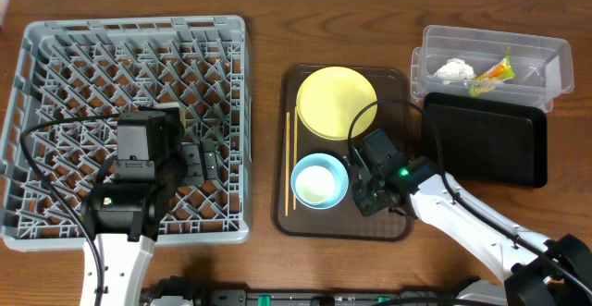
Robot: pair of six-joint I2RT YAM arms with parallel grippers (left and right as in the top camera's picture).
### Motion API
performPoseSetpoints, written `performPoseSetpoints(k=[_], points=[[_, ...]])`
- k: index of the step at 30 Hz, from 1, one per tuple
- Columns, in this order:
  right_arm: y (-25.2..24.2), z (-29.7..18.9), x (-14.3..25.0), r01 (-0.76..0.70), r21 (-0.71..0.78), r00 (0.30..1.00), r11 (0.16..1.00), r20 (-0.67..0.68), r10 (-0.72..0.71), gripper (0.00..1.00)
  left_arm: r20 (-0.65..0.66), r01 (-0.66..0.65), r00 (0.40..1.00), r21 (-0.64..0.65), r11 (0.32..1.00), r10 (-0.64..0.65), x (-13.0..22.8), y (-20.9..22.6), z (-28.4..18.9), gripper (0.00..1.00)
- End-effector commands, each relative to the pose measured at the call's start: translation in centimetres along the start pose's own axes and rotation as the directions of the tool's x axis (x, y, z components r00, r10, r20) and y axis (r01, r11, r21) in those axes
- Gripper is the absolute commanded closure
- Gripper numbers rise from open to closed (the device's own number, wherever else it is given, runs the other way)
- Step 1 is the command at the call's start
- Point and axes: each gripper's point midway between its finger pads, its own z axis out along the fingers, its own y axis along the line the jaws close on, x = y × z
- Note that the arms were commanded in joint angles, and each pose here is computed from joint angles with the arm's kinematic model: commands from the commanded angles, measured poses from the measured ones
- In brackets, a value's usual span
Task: Sort waste into correct bins and load items into the dishwasher
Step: 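Reach the right gripper to the pink rice bowl and grasp its rim, then lift the pink bowl over the black tray and tip out the rice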
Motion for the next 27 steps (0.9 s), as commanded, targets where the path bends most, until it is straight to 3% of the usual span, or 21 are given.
performPoseSetpoints(k=[1, 5, 17, 27], points=[[-0.7, 0.2, 0.0, 0.023, 0.055, 1.000, 0.998, 0.007, -0.024, 0.94, 0.015, 0.003, 1.000, 0.006, 1.000, -0.003, -0.5, -0.2, -0.4, 0.07], [-0.5, 0.0, -1.5, 0.026, 0.048, 0.998, 0.999, 0.059, -0.029, 0.99, 0.015, 0.003, 1.000, 0.006, 1.000, -0.003, -0.5, -0.2, -0.4, 0.07], [-0.4, -5.0, -8.3, 0.003, 0.079, 0.976, 0.997, 0.218, -0.021, 0.99, 0.015, 0.003, 1.000, 0.006, 1.000, -0.003, -0.5, -0.2, -0.4, 0.07], [-5.0, -12.3, -13.7, -0.149, 0.074, 0.931, 0.986, 0.346, 0.115, 0.99, 0.015, 0.003, 1.000, 0.006, 1.000, -0.003, -0.5, -0.2, -0.4, 0.07]])
